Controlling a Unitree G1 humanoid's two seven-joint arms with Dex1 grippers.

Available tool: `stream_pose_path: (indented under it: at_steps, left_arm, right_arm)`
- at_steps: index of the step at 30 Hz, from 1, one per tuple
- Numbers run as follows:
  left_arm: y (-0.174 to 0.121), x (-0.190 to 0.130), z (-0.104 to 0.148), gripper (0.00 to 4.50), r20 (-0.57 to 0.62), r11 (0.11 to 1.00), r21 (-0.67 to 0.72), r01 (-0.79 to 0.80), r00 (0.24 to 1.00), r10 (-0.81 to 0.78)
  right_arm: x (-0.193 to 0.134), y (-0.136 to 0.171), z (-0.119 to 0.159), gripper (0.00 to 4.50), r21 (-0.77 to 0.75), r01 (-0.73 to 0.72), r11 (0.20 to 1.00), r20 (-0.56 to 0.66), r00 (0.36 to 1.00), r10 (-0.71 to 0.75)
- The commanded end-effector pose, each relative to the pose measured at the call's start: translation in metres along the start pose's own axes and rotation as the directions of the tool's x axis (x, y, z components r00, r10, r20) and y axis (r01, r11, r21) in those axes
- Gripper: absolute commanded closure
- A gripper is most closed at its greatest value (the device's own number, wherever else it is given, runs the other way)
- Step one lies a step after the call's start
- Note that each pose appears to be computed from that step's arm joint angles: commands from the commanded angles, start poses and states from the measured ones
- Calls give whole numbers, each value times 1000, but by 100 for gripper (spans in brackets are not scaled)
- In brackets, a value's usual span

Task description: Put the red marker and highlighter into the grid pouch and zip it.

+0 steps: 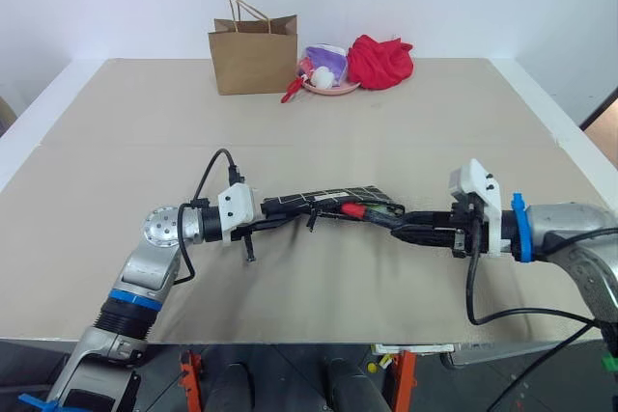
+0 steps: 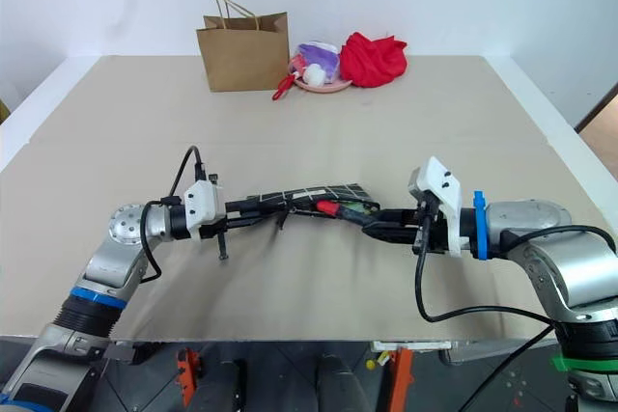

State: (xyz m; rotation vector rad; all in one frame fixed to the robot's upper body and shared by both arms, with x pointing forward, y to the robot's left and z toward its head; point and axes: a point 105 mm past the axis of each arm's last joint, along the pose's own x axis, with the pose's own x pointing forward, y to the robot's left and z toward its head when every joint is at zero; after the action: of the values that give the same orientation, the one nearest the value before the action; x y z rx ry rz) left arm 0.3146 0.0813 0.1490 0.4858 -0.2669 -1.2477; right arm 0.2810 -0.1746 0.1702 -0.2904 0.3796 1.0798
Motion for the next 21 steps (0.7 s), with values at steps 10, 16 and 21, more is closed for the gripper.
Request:
stream_pose_path:
  at_steps: [10, 16, 21]
  left_arm:
    - [2, 3, 12, 450, 45, 999, 41, -20, 999, 18]
    - [0, 4, 13, 450, 50, 999, 36, -23, 999, 21]
    - [0, 1, 12, 450, 42, 999, 35, -29, 999, 28]
  right_arm:
    - [13, -18, 14, 391, -26, 27, 999, -55, 998, -29]
    - [19, -14, 22, 109, -45, -21, 999, -48, 999, 19]
    - [-4, 2, 26, 8, -75, -117, 990, -24, 993, 115]
